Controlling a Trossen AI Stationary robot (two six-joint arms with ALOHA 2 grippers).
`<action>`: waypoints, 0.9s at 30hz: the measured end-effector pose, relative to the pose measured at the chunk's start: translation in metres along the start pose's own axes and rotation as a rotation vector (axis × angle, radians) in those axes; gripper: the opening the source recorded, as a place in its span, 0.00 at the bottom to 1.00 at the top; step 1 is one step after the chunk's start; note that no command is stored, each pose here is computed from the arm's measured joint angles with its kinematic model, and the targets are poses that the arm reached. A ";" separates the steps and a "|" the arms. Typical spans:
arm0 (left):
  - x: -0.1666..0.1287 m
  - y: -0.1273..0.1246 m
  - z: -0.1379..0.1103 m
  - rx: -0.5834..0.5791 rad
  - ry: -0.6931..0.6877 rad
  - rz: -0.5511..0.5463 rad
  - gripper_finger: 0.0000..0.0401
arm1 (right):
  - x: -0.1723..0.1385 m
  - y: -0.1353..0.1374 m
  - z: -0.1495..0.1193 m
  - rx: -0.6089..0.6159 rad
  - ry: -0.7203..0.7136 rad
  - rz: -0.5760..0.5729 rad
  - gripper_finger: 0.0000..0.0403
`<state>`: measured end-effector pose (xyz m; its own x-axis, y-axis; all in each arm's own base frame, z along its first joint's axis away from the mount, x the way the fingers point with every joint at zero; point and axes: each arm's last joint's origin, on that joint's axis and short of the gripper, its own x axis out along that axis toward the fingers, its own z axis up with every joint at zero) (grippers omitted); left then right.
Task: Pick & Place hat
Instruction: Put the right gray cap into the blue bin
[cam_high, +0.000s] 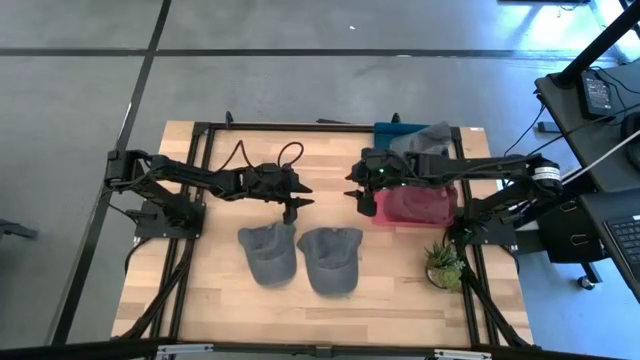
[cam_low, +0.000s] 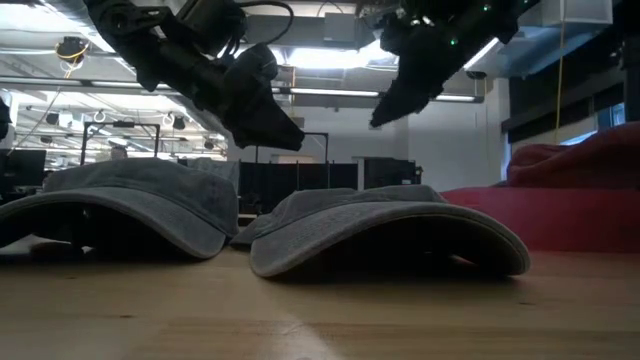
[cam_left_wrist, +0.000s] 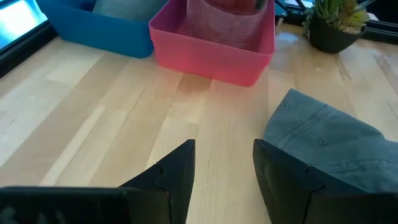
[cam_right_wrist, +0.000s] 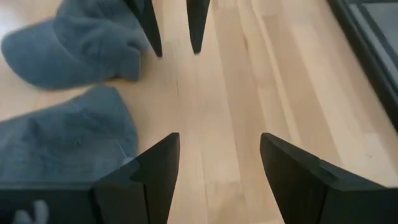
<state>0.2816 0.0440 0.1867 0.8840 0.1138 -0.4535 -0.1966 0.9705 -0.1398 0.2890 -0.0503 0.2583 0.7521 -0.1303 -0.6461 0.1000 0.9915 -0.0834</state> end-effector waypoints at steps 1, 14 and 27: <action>0.000 0.000 0.000 0.000 -0.001 0.000 0.39 | 0.002 0.000 -0.001 0.000 0.012 0.001 0.55; 0.000 0.000 0.001 0.012 -0.016 0.003 0.39 | 0.031 0.002 -0.018 0.080 0.151 0.013 0.55; 0.000 -0.011 -0.001 0.111 -0.001 -0.063 0.60 | 0.056 0.018 -0.023 0.076 0.173 0.044 0.55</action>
<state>0.2834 0.0326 0.1874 0.8934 0.0518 -0.4462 -0.0924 0.9933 -0.0698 0.3175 -0.0399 0.2029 0.6344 -0.0782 -0.7690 0.1238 0.9923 0.0012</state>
